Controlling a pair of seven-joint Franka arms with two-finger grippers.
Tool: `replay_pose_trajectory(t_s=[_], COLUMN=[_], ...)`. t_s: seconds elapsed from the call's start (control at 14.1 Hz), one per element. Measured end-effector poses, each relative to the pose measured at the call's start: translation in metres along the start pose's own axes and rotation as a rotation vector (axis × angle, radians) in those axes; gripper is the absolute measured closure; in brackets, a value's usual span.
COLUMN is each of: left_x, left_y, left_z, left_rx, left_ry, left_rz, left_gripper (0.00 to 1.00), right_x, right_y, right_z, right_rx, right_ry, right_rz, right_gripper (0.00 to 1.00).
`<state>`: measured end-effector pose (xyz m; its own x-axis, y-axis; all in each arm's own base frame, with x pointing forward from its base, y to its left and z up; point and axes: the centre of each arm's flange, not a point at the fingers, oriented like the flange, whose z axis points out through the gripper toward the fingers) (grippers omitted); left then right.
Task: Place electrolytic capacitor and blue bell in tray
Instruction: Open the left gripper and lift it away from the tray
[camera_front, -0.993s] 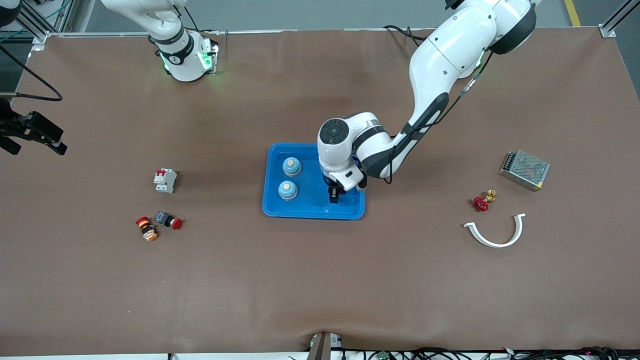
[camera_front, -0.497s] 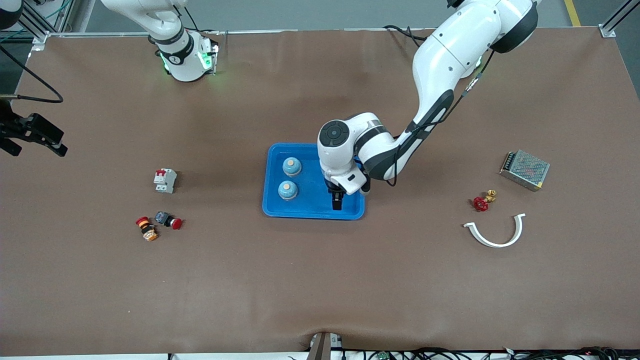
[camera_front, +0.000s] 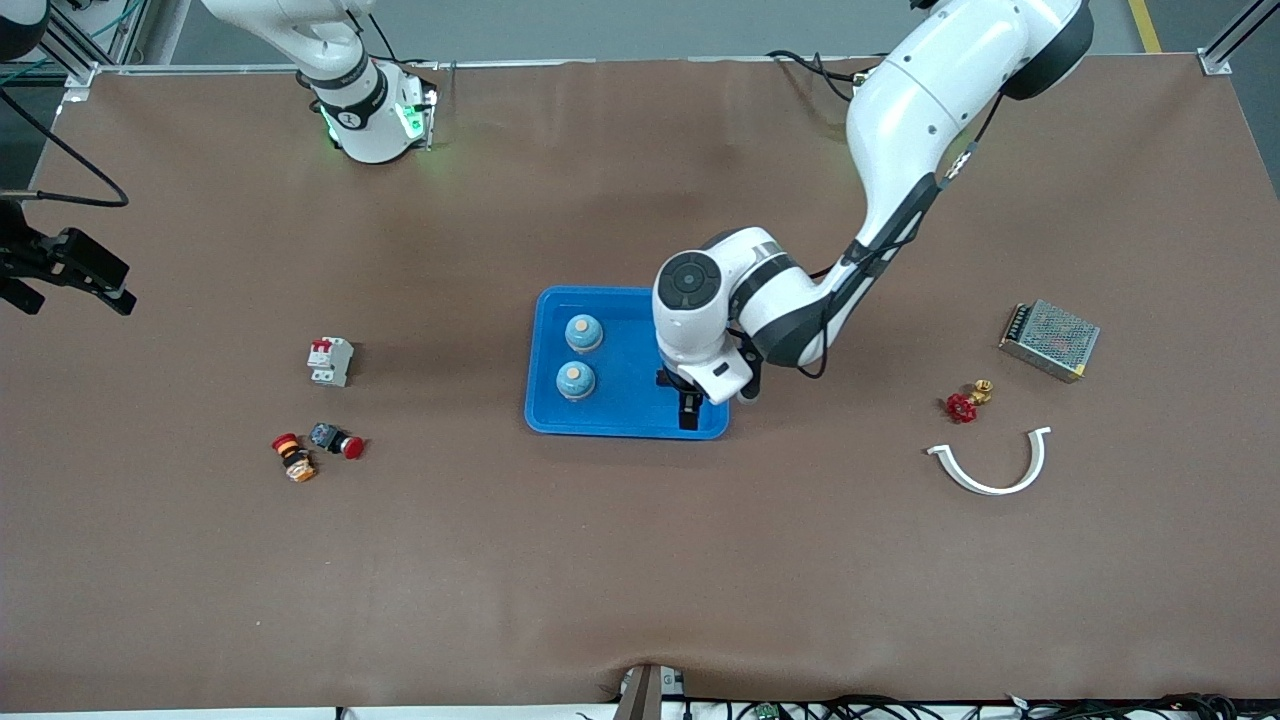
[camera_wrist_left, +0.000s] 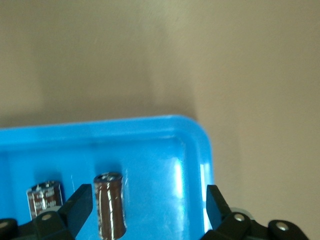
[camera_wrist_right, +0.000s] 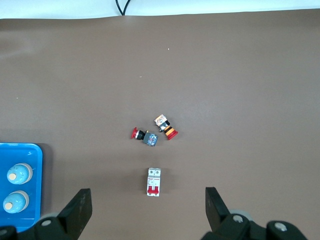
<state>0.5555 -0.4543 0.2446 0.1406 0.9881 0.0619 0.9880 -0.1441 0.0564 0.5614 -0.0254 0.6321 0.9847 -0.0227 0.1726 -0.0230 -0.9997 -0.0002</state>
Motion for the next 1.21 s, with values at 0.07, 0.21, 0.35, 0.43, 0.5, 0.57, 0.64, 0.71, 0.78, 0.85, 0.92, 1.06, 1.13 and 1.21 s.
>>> replay_pose_trajectory(t_s=[0.07,0.21,0.35,0.43,0.5,0.57,0.64,0.71,0.78,0.85,0.92,1.06,1.13,1.21], left_x=[0.008,0.024,0.04,0.047,0.055,0.064,0.075,0.087,0.101,0.113,0.126,0.147,0.156,0.169], left_y=[0.005,0.013,0.021,0.024,0.028,0.032,0.037,0.042,0.046,0.05,0.053,0.059,0.061,0.064], left_z=[-0.006,-0.014,-0.021,-0.024,-0.028,-0.032,-0.036,-0.04,-0.044,-0.05,-0.054,-0.062,-0.066,-0.071], left_rx=[0.002,0.011,0.018,0.023,0.025,0.025,0.025,0.031,0.04,0.047,0.054,0.06,0.056,0.057], left_ry=[-0.001,-0.005,-0.005,-0.008,-0.016,-0.026,-0.032,-0.036,-0.038,-0.042,-0.044,-0.041,-0.038,-0.031], left_rz=[0.011,0.039,0.077,0.095,0.113,0.131,0.149,0.172,0.205,0.244,0.279,0.341,0.387,0.443], left_gripper=[0.0,0.0,0.0,0.0,0.0,0.0,0.0,0.0,0.0,0.0,0.0,0.0,0.0,0.0], right_x=[0.0,0.0,0.0,0.0,-0.001,-0.003,-0.005,-0.007,-0.008,-0.009,-0.009,-0.009,-0.009,-0.009], right_y=[0.0,-0.001,-0.003,-0.003,-0.004,-0.004,-0.004,-0.005,-0.005,-0.004,-0.003,-0.001,-0.001,0.0], right_z=[0.0,0.0,0.0,0.0,0.001,0.002,0.004,0.005,0.005,0.005,0.005,0.005,0.005,0.005], right_rx=[0.0,0.0,0.001,0.001,0.001,0.001,0.001,0.001,0.002,0.002,0.003,0.003,0.003,0.003], right_ry=[0.0,0.001,0.001,-0.001,-0.008,-0.026,-0.046,-0.061,-0.071,-0.072,-0.072,-0.073,-0.073,-0.074], right_rz=[0.003,0.021,0.027,0.027,0.026,0.026,0.025,0.025,0.018,-0.002,-0.021,-0.032,-0.032,-0.031], right_gripper=[0.0,0.0,0.0,0.0,0.0,0.0,0.0,0.0,0.0,0.0,0.0,0.0,0.0,0.0])
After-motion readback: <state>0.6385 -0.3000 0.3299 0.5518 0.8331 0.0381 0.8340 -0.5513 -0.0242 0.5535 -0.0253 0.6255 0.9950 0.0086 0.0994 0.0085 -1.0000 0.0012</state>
